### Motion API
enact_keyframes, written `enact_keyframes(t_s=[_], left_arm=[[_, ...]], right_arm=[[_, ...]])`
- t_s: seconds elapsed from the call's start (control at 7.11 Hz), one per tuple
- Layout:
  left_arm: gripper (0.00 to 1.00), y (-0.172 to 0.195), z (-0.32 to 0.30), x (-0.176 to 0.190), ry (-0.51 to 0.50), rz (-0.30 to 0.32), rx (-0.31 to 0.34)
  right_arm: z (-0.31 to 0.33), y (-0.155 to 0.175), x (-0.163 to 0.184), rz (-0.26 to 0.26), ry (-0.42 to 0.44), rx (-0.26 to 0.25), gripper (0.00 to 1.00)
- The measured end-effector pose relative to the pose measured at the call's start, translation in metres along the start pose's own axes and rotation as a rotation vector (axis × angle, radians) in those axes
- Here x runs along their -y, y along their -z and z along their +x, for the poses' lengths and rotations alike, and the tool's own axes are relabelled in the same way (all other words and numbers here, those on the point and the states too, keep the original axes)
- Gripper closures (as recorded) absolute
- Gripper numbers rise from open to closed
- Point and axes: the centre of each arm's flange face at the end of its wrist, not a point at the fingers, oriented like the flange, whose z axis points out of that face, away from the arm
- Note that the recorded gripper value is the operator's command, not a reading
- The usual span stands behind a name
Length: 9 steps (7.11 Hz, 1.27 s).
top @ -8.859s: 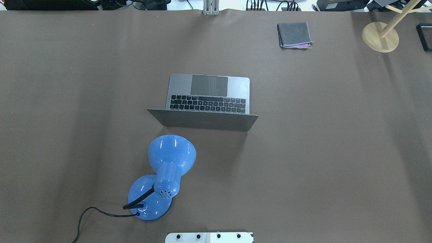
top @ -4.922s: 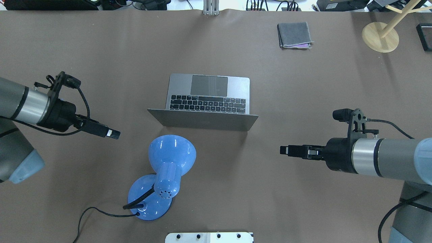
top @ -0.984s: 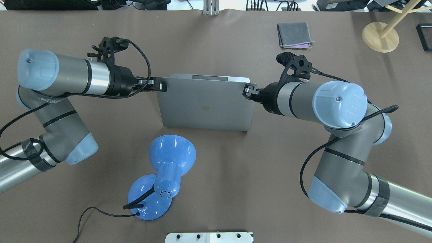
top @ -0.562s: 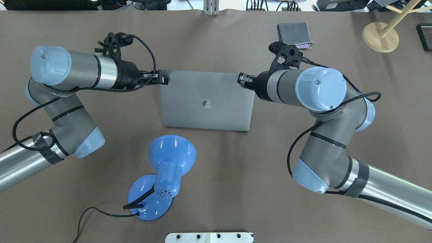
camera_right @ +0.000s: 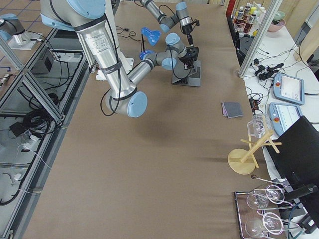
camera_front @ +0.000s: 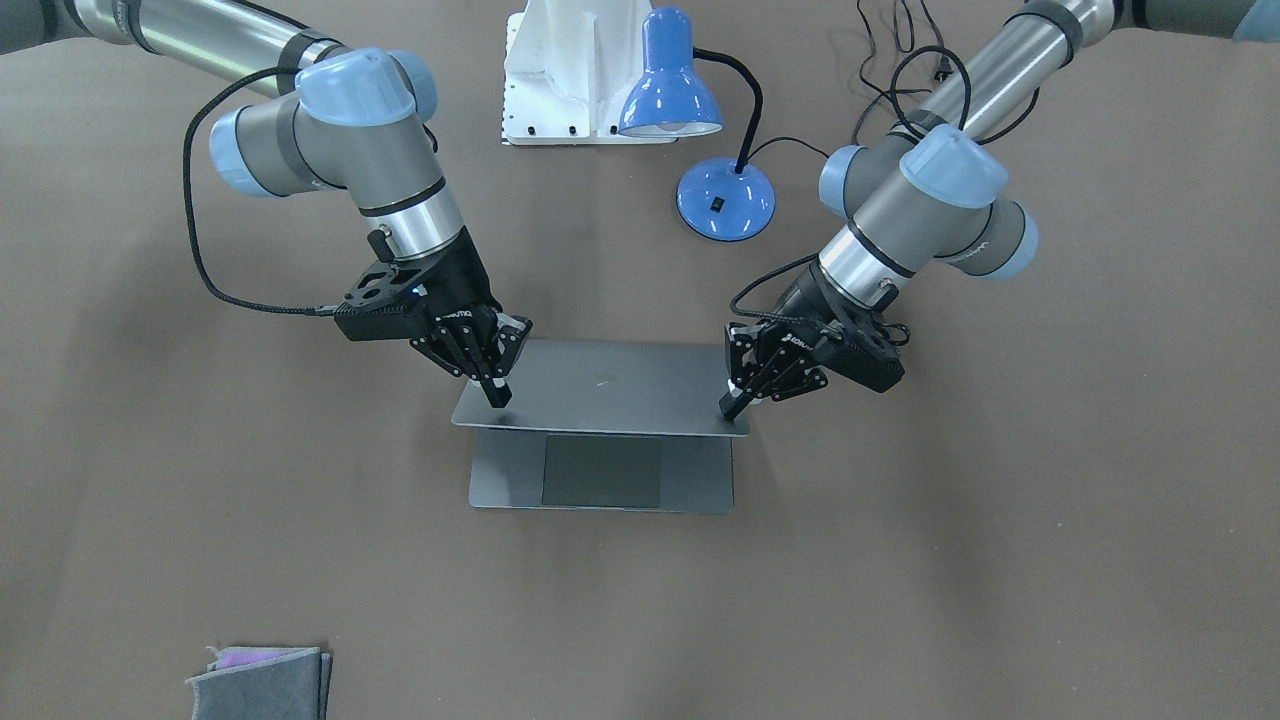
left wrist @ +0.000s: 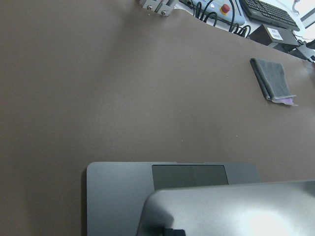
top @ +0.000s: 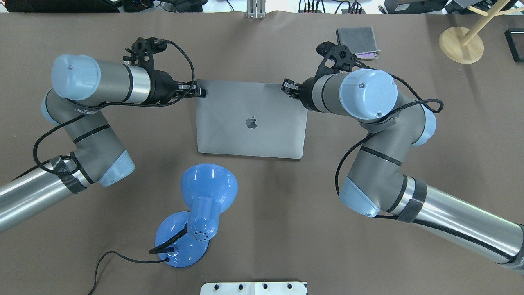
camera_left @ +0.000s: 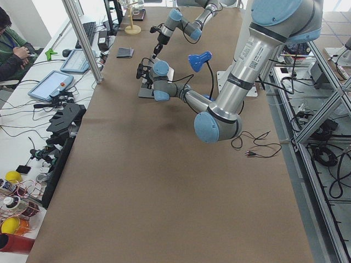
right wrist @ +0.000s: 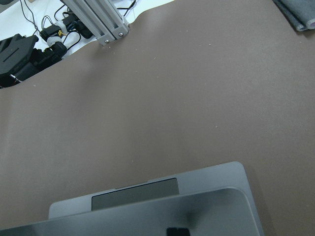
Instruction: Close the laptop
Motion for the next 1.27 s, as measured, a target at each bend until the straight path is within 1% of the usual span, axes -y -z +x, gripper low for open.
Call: enact_keyframes(t_s=[0.28, 0.56, 0.84, 1.12, 1.27], left_arm=[[1.00, -0.024, -0.010, 0.006, 0.002, 0.020, 0.049], [1.00, -0.049, -0.019, -0.001, -0.035, 0.057, 0.107], [1.00, -0.052, -0.014, -0.003, -0.049, 0.074, 0.109], [1.00, -0.044, 0.000, 0.000, -0.056, 0.079, 0.078], [0.50, -0.036, 0.011, 0.000, -0.057, 0.059, 0.049]], right_arm=[[0.000, -0.023, 0.001, 0.004, 0.000, -0.036, 1.00], [0.008, -0.045, -0.006, 0.031, 0.011, -0.079, 1.00], [0.003, -0.048, -0.008, 0.044, 0.014, -0.076, 1.00], [-0.006, -0.040, -0.008, 0.038, 0.012, -0.054, 1.00], [-0.010, -0.031, -0.005, 0.023, 0.009, -0.037, 0.56]])
